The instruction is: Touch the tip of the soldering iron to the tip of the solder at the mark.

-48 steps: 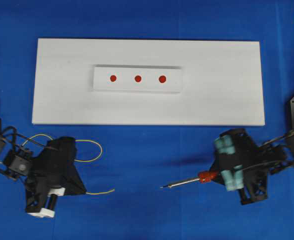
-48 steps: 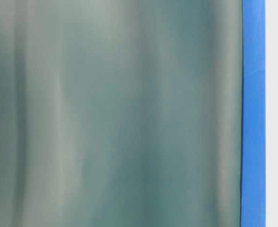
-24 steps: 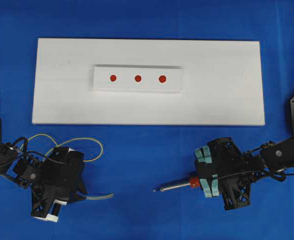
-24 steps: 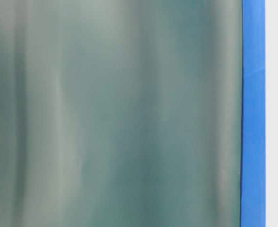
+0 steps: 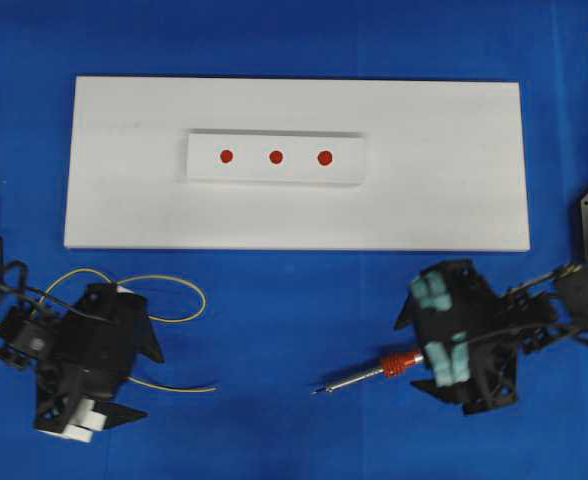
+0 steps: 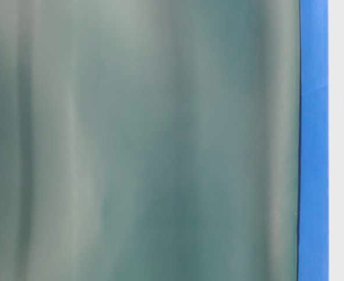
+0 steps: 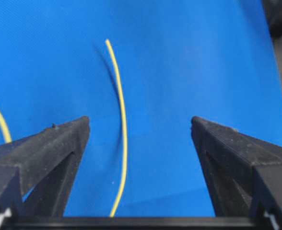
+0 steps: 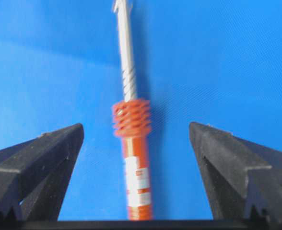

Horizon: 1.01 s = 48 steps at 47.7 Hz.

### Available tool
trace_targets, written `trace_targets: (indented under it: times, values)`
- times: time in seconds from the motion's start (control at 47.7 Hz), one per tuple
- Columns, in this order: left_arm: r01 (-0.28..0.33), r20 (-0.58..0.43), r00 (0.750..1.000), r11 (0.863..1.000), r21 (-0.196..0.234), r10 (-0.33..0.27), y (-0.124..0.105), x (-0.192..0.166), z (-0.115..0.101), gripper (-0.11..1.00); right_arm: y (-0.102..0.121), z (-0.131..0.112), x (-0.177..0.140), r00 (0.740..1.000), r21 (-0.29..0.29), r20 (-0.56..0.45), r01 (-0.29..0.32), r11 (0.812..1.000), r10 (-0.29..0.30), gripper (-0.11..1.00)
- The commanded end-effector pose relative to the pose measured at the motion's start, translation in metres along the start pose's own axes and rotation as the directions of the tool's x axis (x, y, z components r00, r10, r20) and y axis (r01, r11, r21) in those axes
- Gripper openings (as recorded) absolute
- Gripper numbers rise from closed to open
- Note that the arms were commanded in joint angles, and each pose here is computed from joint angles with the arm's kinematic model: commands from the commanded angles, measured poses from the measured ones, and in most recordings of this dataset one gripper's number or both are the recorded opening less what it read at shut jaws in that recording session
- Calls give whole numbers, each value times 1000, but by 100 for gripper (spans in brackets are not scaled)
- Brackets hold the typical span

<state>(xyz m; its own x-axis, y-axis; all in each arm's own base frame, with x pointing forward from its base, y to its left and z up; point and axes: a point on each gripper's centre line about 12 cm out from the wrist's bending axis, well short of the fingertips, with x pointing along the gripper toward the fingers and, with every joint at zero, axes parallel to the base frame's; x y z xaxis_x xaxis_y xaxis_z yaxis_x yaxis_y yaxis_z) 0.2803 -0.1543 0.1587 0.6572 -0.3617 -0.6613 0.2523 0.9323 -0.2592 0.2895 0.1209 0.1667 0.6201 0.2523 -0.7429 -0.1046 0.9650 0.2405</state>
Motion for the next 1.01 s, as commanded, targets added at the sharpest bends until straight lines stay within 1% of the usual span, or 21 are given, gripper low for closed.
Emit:
trace_targets:
  times: [0.0, 0.084, 0.147, 0.293, 0.356, 0.398, 0.545, 0.587, 0.65, 0.796, 0.817, 0.901, 0.985]
  values:
    - [5, 62, 998, 1000, 12, -6, 0, -21, 18, 81, -5, 21, -25, 996, -2, 88, 2, 1000, -2, 84]
    - [-4, 93, 996, 999, 38, 1, 4, -37, 25, 81, -19, 31, -46, 990, 4, 136, 36, 999, -36, 84]
    - [-23, 125, 992, 998, 54, 16, 12, -51, 29, 80, -29, 35, -60, 983, 8, 172, 63, 998, -63, 84]
    - [-66, 223, 974, 995, 74, 48, 28, -84, 37, 80, -48, 43, -95, 953, 16, 280, 115, 993, -115, 84]
    - [-93, 276, 959, 993, 76, 68, 36, -100, 40, 80, -54, 44, -110, 936, 19, 325, 132, 991, -131, 84]
    - [-114, 320, 944, 991, 77, 83, 42, -113, 42, 80, -58, 43, -121, 923, 21, 358, 144, 989, -142, 84]
    - [-178, 435, 892, 980, 93, 121, 53, -149, 40, 80, -67, 40, -162, 866, 36, 465, 190, 981, -185, 84]
    - [-200, 473, 871, 975, 100, 130, 55, -161, 38, 80, -71, 38, -170, 851, 41, 484, 209, 977, -202, 84]
    - [-224, 506, 851, 968, 112, 139, 57, -172, 35, 80, -76, 32, -183, 830, 50, 508, 240, 969, -232, 84]
    - [-278, 549, 818, 953, 122, 168, 64, -188, 19, 80, -86, 16, -198, 791, 73, 542, 292, 954, -284, 84]
    - [-288, 558, 811, 950, 120, 175, 66, -191, 14, 79, -87, 14, -199, 787, 77, 543, 299, 951, -291, 84]
    - [-308, 572, 797, 945, 112, 192, 69, -196, 2, 79, -92, 2, -200, 774, 87, 553, 314, 946, -308, 84]
    - [-318, 591, 782, 943, 102, 200, 71, -200, -9, 79, -95, -12, -199, 765, 94, 561, 319, 943, -314, 84]
